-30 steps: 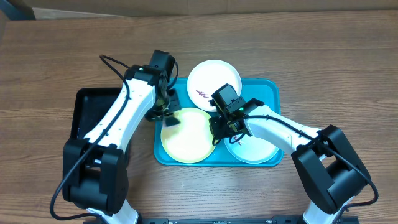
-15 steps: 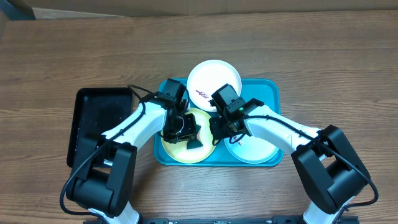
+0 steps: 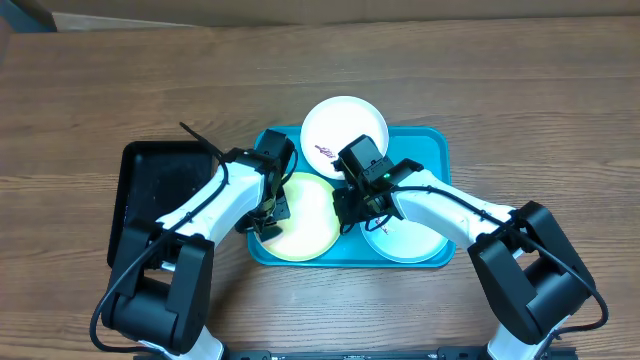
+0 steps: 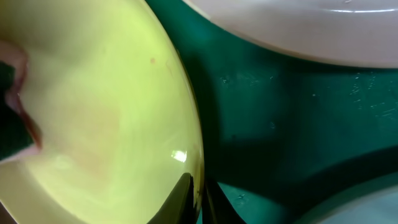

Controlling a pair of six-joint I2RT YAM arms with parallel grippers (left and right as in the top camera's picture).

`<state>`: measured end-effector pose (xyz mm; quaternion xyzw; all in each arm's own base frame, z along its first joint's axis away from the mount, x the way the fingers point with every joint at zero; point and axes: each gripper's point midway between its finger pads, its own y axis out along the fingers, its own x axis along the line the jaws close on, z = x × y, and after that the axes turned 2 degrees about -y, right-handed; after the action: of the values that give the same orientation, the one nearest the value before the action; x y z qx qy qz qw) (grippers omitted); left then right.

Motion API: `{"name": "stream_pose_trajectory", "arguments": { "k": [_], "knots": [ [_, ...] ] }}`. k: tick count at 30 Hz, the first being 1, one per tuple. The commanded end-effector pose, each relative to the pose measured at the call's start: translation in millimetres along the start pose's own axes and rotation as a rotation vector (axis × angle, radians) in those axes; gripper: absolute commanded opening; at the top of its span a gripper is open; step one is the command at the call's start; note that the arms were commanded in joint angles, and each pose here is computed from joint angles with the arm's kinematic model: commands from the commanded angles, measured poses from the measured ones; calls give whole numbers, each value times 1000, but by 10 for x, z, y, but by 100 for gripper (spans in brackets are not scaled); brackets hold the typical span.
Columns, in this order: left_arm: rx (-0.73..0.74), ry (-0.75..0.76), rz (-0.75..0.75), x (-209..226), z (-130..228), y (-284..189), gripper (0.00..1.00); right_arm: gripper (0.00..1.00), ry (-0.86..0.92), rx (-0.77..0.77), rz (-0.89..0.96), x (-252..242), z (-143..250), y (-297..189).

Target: Clean dirty plates on tray and stack at the side

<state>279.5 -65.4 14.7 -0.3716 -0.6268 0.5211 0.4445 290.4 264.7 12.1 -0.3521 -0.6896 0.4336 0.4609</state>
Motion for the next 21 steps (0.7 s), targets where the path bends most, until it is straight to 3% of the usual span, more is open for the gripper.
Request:
{"name": "stream_pose_trajectory", "arguments": {
  "k": [1,5,8,10,17,21],
  "knots": [
    [-96,-52,-180,330,-265,-57,4,7,10,-3,63,-155,6,3],
    [-136,-122,-218,382,-431,-374,4,8,8,-2,63,-156,6,3],
    [-132,-118,-162,269,-503,-534,4,8,8,-3,63,-155,6,3],
    [-85,-93,-69,92,-461,-542,4,8,8,-3,62,-155,5,3],
    [133,199,528,-951,-51,-665,4,8,8,-3,62,-155,5,3],
    [151,230,617,-1132,54,-652,4,8,8,-4,62,-154,1,3]
  ]
}}
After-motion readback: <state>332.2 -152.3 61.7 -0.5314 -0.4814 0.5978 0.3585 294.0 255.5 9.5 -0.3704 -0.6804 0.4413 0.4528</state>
